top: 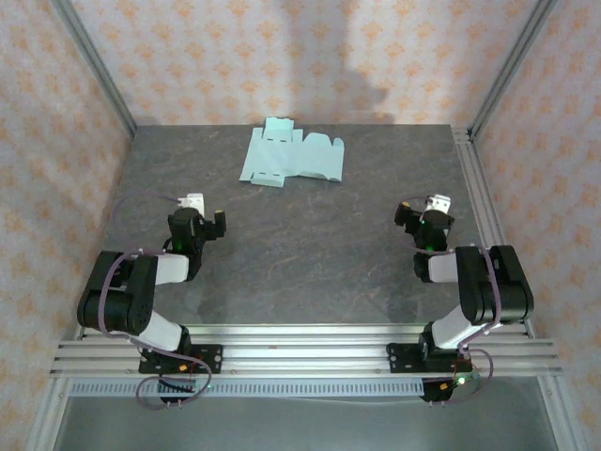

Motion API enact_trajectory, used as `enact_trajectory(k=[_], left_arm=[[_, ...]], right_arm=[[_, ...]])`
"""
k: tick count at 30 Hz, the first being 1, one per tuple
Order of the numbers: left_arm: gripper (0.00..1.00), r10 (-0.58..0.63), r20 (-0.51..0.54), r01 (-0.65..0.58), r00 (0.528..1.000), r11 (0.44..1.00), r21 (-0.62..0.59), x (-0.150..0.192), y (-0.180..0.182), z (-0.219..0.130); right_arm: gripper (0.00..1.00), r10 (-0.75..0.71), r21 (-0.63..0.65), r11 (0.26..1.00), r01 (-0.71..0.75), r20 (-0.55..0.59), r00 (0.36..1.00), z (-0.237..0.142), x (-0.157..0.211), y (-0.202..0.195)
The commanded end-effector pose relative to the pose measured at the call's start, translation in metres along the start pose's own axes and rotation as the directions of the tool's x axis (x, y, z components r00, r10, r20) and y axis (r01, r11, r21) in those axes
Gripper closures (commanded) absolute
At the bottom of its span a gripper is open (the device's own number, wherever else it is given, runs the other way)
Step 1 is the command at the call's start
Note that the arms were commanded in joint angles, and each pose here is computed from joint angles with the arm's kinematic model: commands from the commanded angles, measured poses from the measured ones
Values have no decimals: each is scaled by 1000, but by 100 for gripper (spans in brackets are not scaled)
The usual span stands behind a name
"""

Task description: Fold the paper box

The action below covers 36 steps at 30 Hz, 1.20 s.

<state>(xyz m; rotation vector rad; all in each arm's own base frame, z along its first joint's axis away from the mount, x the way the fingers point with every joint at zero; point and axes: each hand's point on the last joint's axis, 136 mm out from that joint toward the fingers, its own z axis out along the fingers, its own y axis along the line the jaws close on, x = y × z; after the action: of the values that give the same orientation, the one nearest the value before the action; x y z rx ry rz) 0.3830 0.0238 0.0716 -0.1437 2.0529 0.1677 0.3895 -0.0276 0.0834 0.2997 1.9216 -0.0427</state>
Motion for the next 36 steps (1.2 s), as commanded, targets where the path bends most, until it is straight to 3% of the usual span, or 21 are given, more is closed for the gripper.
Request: enact_trajectory(k=[1, 27, 30, 36], left_arm=[[0, -20, 71, 21, 997, 1000, -6, -24, 0, -1], [0, 1, 61, -1, 998, 1000, 8, -32, -5, -3], [0, 22, 42, -21, 999, 1000, -18, -43, -5, -11], [0, 36, 48, -36, 998, 999, -5, -65, -21, -40]], right_arm=[[1, -6, -8, 1000, 6, 21, 1000, 2, -10, 2], [1, -15, -41, 999, 17, 27, 1000, 0, -12, 7], [1, -12, -34, 999, 13, 43, 999, -7, -21, 6], [1, 16, -23, 1000, -18, -47, 999, -23, -52, 14]])
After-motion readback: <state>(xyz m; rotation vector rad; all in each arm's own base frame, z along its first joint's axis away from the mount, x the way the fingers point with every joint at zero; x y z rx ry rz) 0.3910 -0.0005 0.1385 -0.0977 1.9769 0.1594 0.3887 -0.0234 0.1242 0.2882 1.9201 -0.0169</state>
